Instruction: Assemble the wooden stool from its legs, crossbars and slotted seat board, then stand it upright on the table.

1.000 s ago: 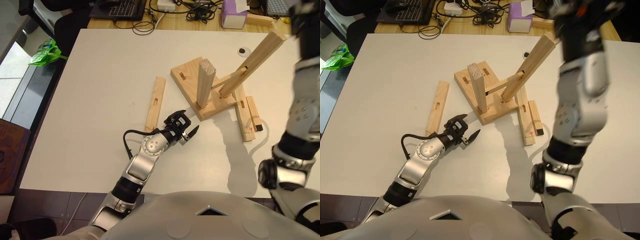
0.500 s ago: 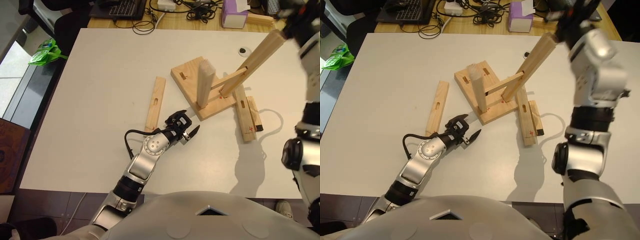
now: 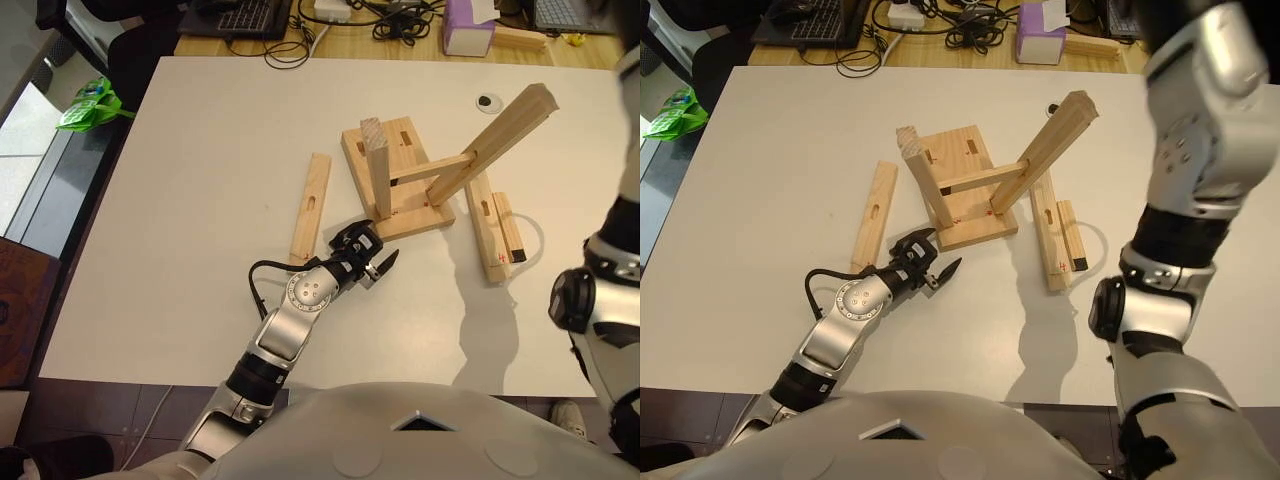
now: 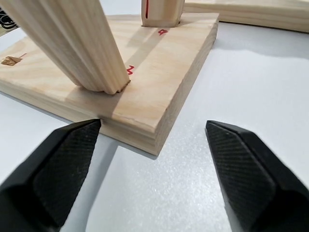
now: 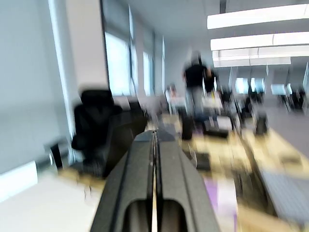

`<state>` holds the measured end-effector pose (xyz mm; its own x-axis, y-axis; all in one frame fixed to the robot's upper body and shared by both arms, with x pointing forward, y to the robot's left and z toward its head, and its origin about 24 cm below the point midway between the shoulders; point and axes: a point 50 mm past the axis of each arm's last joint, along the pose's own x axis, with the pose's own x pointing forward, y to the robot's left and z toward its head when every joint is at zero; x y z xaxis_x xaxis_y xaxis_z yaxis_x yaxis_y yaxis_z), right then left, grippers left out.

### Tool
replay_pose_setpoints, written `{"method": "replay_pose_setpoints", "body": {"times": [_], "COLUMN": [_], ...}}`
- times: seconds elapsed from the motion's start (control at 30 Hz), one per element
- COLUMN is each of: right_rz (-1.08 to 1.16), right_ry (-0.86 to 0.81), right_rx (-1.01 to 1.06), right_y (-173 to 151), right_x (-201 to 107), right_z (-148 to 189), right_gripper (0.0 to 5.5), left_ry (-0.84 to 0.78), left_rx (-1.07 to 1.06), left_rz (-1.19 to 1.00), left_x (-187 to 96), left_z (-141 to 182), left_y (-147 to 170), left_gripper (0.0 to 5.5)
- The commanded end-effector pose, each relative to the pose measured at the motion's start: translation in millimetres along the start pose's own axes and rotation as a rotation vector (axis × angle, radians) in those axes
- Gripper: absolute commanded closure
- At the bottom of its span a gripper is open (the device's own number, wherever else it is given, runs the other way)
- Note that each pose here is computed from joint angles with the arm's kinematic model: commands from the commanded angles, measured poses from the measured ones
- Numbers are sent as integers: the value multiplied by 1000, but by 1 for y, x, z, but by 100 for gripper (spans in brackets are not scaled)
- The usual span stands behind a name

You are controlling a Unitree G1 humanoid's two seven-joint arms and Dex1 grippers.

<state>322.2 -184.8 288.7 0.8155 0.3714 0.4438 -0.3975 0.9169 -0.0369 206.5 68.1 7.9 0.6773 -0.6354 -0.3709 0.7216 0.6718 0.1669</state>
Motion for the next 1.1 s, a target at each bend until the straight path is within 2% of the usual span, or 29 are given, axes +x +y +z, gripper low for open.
{"method": "replay_pose_setpoints", "body": {"times": [0.03, 0.1, 0.13, 0.2, 0.27, 0.37, 0.43, 0.47, 0.63, 0.73, 0.83, 0.9, 0.97, 1.0, 1.1], "right_rz": [78, 113, 118, 117, 127, 126, 113, 108, 63, 25, 108, 258, 409, 478, 704], "right_ry": [-166, -176, -137, 10, 253, 673, 746, 728, 343, 63, -106, -103, -9, 63, 428], "right_rx": [17, 58, 71, 119, 167, 184, 163, 159, 176, 193, 246, 268, 268, 276, 335], "right_y": [3, 3, 2, 0, 3, 8, 7, 6, 5, 1, 9, 24, 36, 41, 46], "right_x": [0, -6, -10, -24, -46, -95, -105, -102, -57, -38, -31, -38, -53, -62, -108], "right_z": [46, 53, 44, 10, -40, -123, -140, -139, -86, -38, 9, 25, 22, 17, -15], "right_gripper": [547, 547, 547, 547, 547, 547, 547, 547, 547, 547, 547, 547, 547, 547, 547], "left_ry": [2, 3, 3, 4, 4, 4, 6, 7, 5, 5, 7, 11, 22, 31, 57], "left_rx": [21, 22, 22, 22, 23, 16, 13, 12, 17, 17, 17, 16, 13, 10, 3], "left_rz": [-5, -6, -5, -6, -12, -13, -14, -15, -11, -10, -9, -8, -5, -6, -17], "left_x": [0, 0, 0, -1, -2, -4, -4, -5, -3, -3, -3, -3, -1, 0, 6], "left_z": [1, 1, 1, 1, 2, 2, 1, 1, 2, 2, 2, 0, -2, -4, -9], "left_y": [2, 2, 2, 2, 1, -2, -3, -4, -1, -1, -1, 0, -1, -1, -3], "left_gripper": [147, 147, 147, 147, 147, 147, 147, 147, 147, 147, 147, 147, 147, 147, 147]}}
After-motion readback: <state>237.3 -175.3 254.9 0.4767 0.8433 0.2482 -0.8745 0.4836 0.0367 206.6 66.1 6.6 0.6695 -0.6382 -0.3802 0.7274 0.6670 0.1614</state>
